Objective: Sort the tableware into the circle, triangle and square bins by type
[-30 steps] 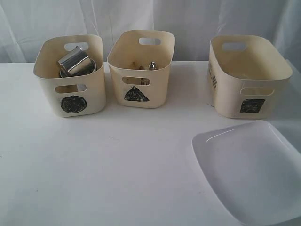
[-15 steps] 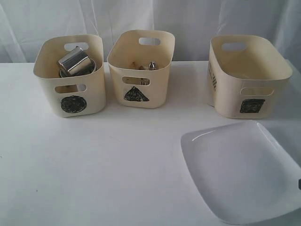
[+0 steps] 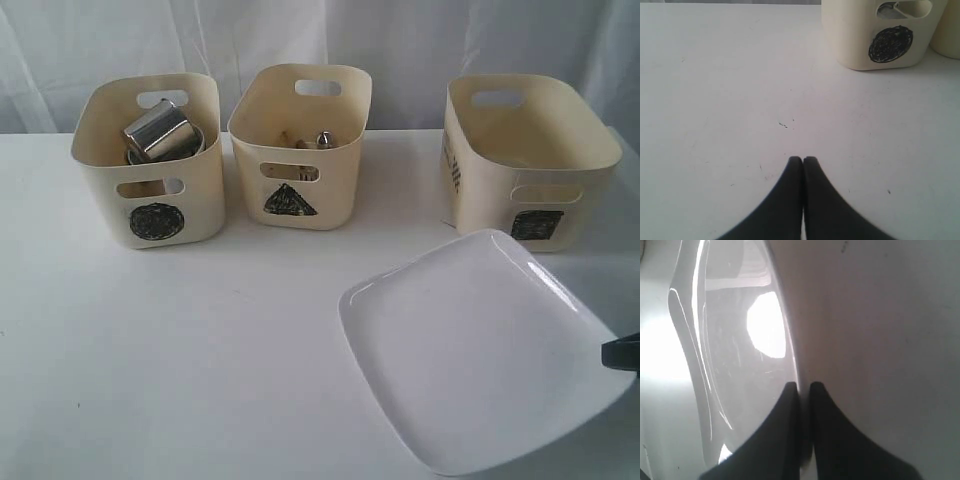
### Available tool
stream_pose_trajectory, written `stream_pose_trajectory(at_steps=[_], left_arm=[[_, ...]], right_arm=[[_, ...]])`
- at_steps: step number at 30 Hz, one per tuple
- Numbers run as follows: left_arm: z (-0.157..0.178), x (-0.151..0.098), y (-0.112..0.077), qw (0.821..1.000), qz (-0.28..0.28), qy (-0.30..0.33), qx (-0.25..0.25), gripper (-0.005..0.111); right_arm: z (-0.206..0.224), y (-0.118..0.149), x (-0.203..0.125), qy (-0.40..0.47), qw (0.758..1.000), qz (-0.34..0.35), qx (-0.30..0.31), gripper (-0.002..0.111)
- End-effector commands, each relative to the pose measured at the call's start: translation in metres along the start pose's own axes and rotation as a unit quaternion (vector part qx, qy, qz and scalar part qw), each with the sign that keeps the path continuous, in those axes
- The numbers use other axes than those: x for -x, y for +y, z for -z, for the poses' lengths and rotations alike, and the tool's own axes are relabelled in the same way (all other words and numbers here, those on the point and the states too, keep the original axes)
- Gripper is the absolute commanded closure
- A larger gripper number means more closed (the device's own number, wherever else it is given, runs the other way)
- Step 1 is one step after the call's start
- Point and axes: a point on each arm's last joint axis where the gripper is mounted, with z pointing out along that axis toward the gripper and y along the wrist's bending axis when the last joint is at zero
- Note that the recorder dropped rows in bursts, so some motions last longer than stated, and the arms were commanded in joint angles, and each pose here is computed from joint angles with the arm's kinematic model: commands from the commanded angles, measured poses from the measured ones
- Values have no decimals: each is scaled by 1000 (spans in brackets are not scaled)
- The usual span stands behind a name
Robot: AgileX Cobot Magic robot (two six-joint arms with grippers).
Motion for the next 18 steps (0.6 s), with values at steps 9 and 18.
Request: stream_pose_trajectory(at_steps=[9, 18], left_arm=[[0, -1, 0, 1000, 0, -1, -4, 107], [0, -1, 0, 1000, 0, -1, -4, 107]], right_arm=[[3, 18, 9, -57, 994, 30, 93, 108], [1, 12, 6, -39, 996, 32, 67, 108]])
